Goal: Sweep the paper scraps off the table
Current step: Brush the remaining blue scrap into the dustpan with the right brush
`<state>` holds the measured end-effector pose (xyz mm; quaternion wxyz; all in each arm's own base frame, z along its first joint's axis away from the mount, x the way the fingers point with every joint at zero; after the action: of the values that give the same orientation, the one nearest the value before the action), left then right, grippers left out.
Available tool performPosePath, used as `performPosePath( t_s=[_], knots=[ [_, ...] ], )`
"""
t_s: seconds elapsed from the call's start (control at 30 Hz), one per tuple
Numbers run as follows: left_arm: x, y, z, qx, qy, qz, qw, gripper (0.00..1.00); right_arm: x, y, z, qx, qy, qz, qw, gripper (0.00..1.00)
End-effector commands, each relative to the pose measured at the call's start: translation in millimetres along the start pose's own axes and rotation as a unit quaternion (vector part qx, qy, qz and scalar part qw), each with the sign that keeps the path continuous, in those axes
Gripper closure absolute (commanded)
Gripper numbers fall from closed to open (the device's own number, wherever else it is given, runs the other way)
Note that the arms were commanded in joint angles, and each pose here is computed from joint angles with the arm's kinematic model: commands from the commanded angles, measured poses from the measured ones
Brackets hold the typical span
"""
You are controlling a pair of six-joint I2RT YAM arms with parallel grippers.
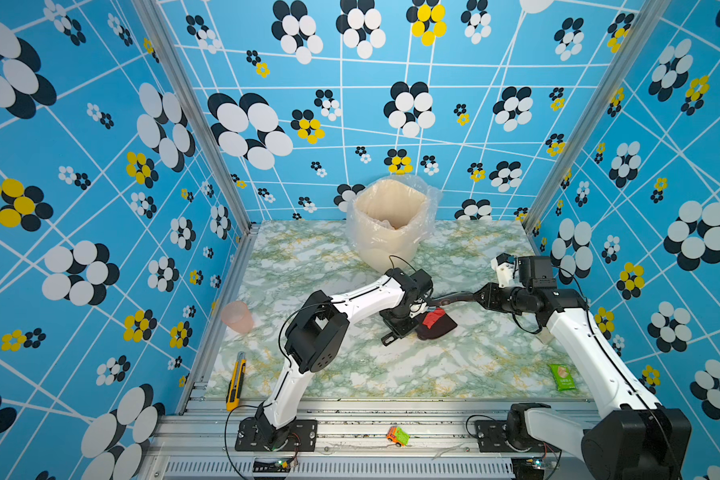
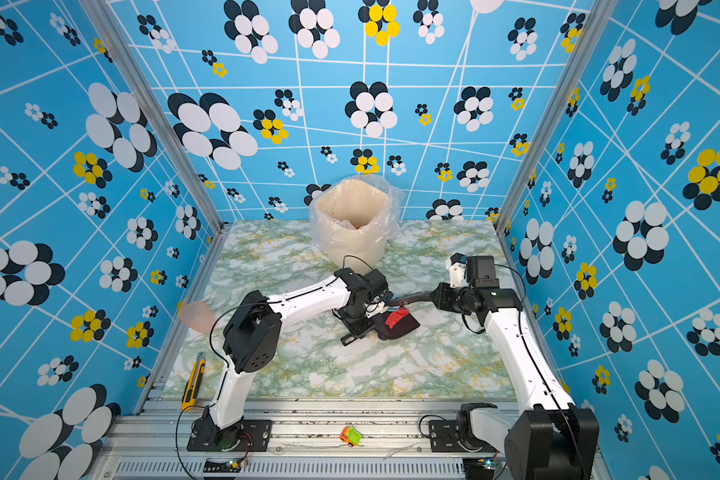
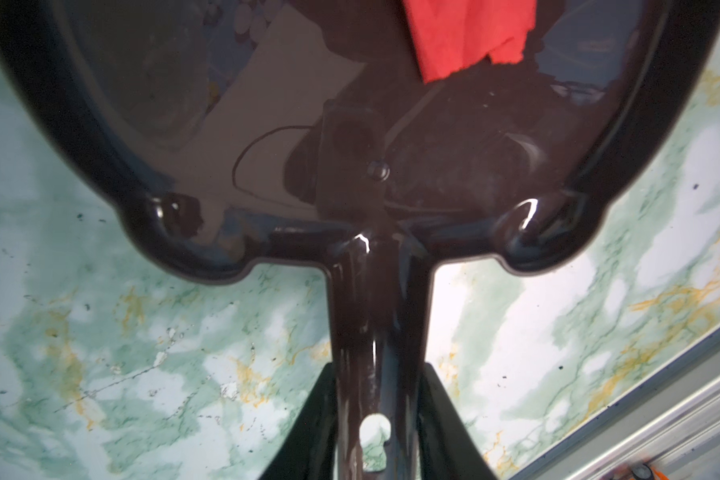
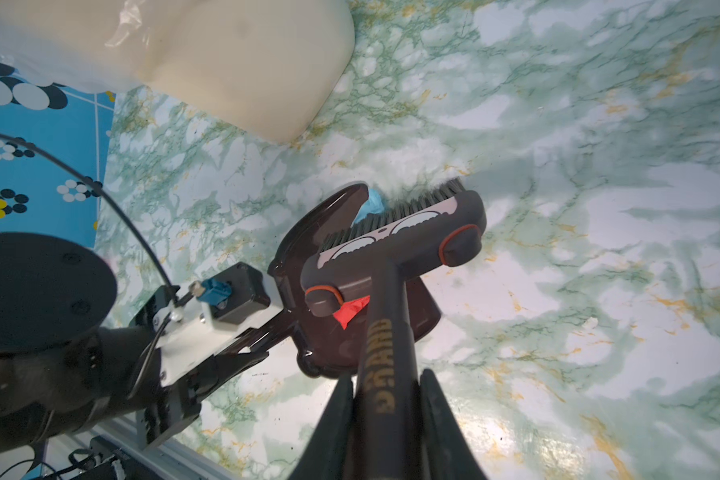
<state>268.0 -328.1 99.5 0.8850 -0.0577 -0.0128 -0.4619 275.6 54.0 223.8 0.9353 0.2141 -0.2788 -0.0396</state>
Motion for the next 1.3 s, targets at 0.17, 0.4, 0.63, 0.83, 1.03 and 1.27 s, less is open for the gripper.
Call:
performPosePath(
  t_s=[0.17,0.4,0.63,0.83,1.03,1.27],
  knots=[
    [7,2,6,-0.009,-0.043,0.014,0.999,1.00,14,4,34,-0.036,-0.076,-0.012,0.996,1.00],
    [10,9,4,0.014,-0.073,0.024,0.997,1.00,46,-6,62,-0.085,-0.161,-0.046,0.982,1.00],
    [-3,8,1,0.002,-0.019,0.032,0.999,1.00,65,-20,53,-0.109,-0.192,-0.063,0.973,1.00],
    [-20,1,13,-0.017,0.008,0.026,1.000,1.00,81,-29,23,-0.106,-0.196,-0.063,0.973,1.00],
    [-25,-1,12,-0.027,0.024,0.025,0.999,1.00,95,-30,-5,-0.078,-0.194,-0.055,0.976,1.00],
    [-20,0,9,-0.030,0.021,0.027,0.999,1.00,84,-24,-36,-0.082,-0.125,-0.013,0.989,1.00]
  ],
)
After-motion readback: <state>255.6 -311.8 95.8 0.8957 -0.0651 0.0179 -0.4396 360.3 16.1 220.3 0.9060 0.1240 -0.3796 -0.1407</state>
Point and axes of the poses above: each gripper's point midway between its finger pads, its own z axis back along the fingers, its own y axis along the line the jaws close on, x = y × z, the point moved 5 cm from there along z, back along the fingers, and after that the axes turned 3 degrees about -z, right-handed, at the moved point
